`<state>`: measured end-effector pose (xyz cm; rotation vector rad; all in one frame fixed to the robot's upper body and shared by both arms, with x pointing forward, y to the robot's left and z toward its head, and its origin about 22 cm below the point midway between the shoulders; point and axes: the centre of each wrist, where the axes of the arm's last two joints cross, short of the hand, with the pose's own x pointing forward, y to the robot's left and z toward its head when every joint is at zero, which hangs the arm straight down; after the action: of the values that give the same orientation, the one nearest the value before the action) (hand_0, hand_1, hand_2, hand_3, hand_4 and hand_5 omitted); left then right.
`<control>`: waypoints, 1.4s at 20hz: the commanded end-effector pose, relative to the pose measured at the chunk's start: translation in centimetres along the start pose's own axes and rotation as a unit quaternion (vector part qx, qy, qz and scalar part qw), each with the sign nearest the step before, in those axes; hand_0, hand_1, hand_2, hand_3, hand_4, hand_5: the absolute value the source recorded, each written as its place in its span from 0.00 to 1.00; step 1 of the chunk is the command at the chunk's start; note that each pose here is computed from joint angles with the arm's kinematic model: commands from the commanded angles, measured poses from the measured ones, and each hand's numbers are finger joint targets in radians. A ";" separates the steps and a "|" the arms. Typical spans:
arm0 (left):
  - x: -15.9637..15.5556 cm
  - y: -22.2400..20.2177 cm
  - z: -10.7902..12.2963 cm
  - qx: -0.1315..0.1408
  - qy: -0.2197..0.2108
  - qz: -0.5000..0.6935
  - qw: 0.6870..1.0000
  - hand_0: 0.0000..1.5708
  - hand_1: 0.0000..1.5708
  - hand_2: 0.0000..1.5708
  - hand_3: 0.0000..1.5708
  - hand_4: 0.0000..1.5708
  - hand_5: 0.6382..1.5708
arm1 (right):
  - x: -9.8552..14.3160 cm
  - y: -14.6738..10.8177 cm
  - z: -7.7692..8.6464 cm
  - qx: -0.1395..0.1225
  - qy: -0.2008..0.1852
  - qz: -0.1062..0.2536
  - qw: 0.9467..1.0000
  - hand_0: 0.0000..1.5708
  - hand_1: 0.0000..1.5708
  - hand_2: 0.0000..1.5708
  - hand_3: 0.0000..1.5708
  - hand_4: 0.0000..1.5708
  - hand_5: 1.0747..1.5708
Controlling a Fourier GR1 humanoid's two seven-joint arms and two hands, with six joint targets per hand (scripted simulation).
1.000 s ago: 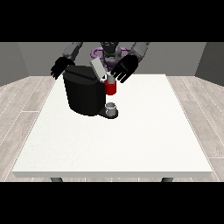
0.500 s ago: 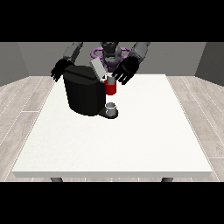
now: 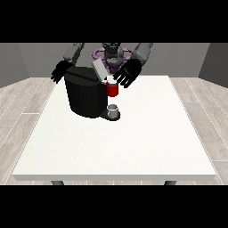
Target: Insert the coffee pod into the coffee machine and close the lid
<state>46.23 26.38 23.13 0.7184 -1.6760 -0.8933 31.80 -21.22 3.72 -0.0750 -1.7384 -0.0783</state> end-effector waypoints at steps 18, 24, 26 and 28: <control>0.6 -3.4 -0.1 -0.062 -0.015 -0.060 0.996 0.00 0.00 0.00 0.00 0.00 1.00 | -1.4 0.1 0.7 -0.006 0.021 0.005 1.000 0.00 0.00 0.00 0.00 0.27 1.00; 1.4 -0.1 -0.4 -0.051 -0.018 -0.087 0.995 0.00 0.00 0.00 0.00 0.00 1.00 | -1.4 -1.3 -0.4 -0.028 0.011 0.006 1.000 0.00 0.00 0.00 0.00 0.22 1.00; -0.4 1.3 0.2 -0.039 -0.015 -0.079 0.996 0.00 0.00 0.00 0.00 0.00 1.00 | -0.6 0.7 0.4 -0.003 -0.008 0.002 1.000 0.00 0.00 0.00 0.00 0.25 1.00; 2.5 -3.0 -0.6 -0.074 -0.029 -0.063 0.995 0.00 0.00 0.00 0.00 0.00 1.00 | -2.6 -1.9 -0.1 -0.040 0.021 0.008 0.999 0.00 0.00 0.00 0.00 0.24 1.00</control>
<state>46.21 25.53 23.06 0.7594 -1.6174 -1.0911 31.97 -22.02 2.65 -0.1090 -1.7216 -0.1009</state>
